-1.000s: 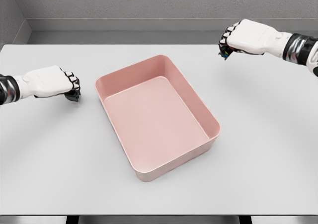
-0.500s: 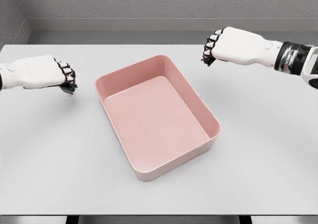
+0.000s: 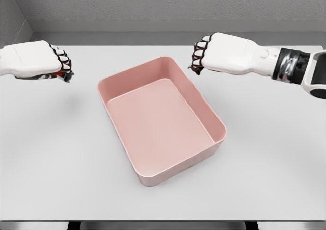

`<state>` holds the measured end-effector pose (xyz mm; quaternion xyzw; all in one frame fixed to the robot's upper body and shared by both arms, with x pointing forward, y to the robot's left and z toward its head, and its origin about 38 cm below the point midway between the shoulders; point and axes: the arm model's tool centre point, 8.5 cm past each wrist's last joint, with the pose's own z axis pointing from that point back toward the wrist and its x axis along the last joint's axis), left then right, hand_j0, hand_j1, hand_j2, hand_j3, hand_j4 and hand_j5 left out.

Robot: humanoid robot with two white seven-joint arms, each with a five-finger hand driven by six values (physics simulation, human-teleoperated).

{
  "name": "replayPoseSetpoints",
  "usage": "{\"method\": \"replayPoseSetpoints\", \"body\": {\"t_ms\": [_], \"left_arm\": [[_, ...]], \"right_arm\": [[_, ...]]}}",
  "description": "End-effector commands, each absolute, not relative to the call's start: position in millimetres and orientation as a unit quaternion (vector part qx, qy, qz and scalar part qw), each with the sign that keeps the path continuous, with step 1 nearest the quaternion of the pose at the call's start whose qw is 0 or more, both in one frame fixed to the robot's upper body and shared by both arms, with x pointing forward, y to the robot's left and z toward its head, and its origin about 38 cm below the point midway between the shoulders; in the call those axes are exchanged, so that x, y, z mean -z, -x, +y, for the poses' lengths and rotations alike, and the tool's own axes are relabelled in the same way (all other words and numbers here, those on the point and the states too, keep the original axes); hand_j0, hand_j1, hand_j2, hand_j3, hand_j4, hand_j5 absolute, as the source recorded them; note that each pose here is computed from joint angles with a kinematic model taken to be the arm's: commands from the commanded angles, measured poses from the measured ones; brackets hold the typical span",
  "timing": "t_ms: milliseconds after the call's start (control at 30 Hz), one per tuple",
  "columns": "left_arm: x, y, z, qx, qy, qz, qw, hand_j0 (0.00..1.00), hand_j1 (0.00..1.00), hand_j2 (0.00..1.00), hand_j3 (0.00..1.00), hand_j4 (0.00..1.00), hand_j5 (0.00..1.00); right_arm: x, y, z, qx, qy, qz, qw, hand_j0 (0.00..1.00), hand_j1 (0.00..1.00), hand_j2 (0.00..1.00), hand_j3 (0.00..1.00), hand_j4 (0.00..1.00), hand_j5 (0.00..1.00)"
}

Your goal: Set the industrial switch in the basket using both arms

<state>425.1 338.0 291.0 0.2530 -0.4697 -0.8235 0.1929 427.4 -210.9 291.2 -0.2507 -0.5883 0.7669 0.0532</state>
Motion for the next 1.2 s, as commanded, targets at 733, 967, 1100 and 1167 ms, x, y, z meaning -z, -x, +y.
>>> {"method": "replayPoseSetpoints", "body": {"t_ms": [733,967,1100,1167], "left_arm": [[-295.8,-421.2,324.9,0.816,-0.234,-0.495,0.187,0.42,0.42,0.42,0.42,0.42,0.42],[-309.3,-407.0,297.1,0.810,-0.209,-0.527,0.152,0.42,0.42,0.42,0.42,0.42,0.42],[-310.3,-400.6,273.8,0.813,-0.187,-0.536,0.128,0.42,0.42,0.42,0.42,0.42,0.42],[-311.2,-401.1,257.8,0.809,-0.174,-0.549,0.115,0.42,0.42,0.42,0.42,0.42,0.42]], "right_arm": [[-280.1,-406.8,-160.9,-0.744,0.182,-0.642,0.031,1.00,1.00,1.00,1.00,1.00,1.00],[-286.3,-442.9,-238.2,-0.729,0.249,-0.625,0.128,1.00,1.00,1.00,1.00,1.00,1.00],[-272.5,-453.5,-294.6,-0.725,0.278,-0.598,0.197,1.00,1.00,1.00,1.00,1.00,1.00],[-258.8,-461.8,-313.4,-0.725,0.280,-0.585,0.232,1.00,1.00,1.00,1.00,1.00,1.00]]}}
